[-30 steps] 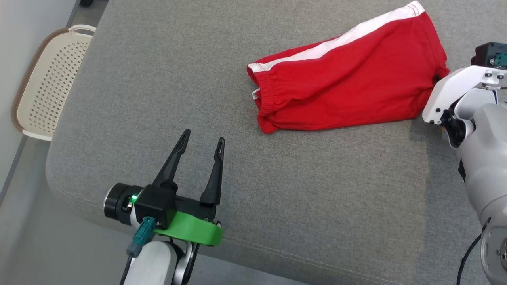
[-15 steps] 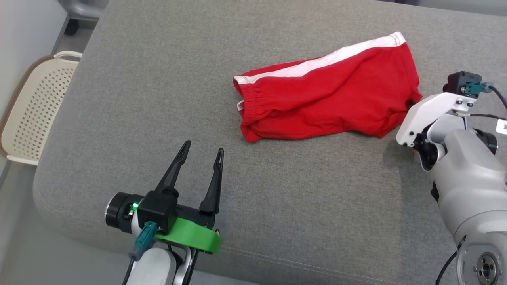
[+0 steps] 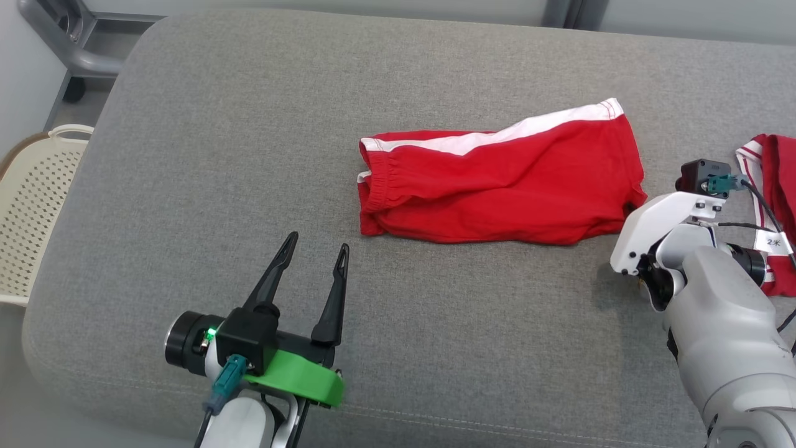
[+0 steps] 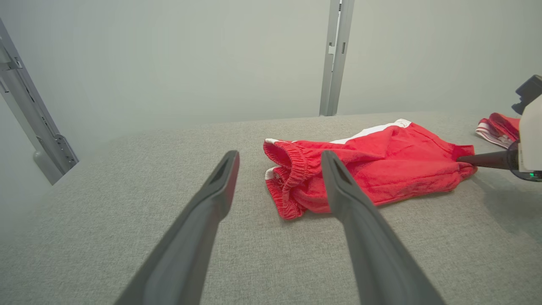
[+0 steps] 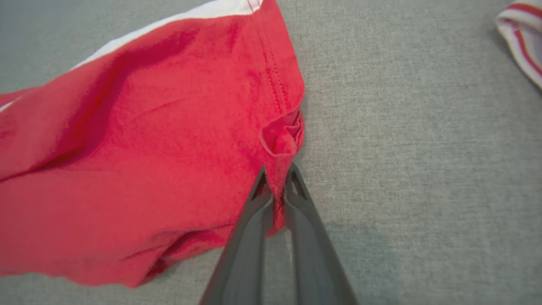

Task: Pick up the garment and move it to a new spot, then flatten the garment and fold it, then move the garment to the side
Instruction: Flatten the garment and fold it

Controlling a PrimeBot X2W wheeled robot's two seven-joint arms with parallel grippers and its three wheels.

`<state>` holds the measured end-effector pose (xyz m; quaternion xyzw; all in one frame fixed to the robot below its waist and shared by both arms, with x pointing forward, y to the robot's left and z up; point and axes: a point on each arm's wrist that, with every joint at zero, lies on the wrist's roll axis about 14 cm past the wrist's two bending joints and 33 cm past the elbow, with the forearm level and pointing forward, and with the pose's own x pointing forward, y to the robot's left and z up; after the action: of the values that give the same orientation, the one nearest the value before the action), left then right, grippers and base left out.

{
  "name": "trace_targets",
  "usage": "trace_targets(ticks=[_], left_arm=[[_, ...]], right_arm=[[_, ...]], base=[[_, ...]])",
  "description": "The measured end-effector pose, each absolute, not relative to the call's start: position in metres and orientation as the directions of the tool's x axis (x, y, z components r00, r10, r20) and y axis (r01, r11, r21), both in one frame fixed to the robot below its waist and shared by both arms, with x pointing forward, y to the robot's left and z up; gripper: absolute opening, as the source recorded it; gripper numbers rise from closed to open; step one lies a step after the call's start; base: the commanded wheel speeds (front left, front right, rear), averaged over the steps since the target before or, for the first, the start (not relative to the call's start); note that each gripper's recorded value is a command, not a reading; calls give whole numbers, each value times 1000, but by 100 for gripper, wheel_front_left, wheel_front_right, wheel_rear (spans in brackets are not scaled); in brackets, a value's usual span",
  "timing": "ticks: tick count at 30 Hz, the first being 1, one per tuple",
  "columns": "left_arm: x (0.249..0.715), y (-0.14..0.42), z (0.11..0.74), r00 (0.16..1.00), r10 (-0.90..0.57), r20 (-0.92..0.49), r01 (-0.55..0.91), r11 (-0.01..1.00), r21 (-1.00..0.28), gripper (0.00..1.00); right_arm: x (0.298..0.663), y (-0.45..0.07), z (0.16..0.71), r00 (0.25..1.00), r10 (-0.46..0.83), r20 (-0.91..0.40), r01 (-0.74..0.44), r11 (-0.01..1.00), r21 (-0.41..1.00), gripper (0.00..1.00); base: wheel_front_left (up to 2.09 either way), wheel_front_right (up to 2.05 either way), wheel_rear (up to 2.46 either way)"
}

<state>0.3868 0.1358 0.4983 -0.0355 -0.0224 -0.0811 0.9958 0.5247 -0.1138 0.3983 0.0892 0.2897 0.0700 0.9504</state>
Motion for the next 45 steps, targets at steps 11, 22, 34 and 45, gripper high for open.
trace_targets(ticks=[11, 22, 34, 45], left_arm=[[387, 128, 502, 981, -185, 62, 189, 980, -69, 100], [379, 129, 496, 983, -178, 39, 181, 981, -70, 100], [362, 151, 495, 996, -86, 30, 88, 993, -76, 100], [346, 177, 496, 999, 22, 30, -18, 994, -110, 100]], right_arm=[[504, -126, 397, 823, 166, -544, -79, 980, 181, 0], [490, -138, 418, 870, 139, -474, -100, 989, 107, 100], [454, -127, 484, 969, 193, -154, -176, 977, 117, 100], [413, -135, 510, 985, 174, 3, -172, 965, 198, 100]], base=[[0, 0, 0], [0, 0, 0], [0, 0, 0], [0, 0, 0]])
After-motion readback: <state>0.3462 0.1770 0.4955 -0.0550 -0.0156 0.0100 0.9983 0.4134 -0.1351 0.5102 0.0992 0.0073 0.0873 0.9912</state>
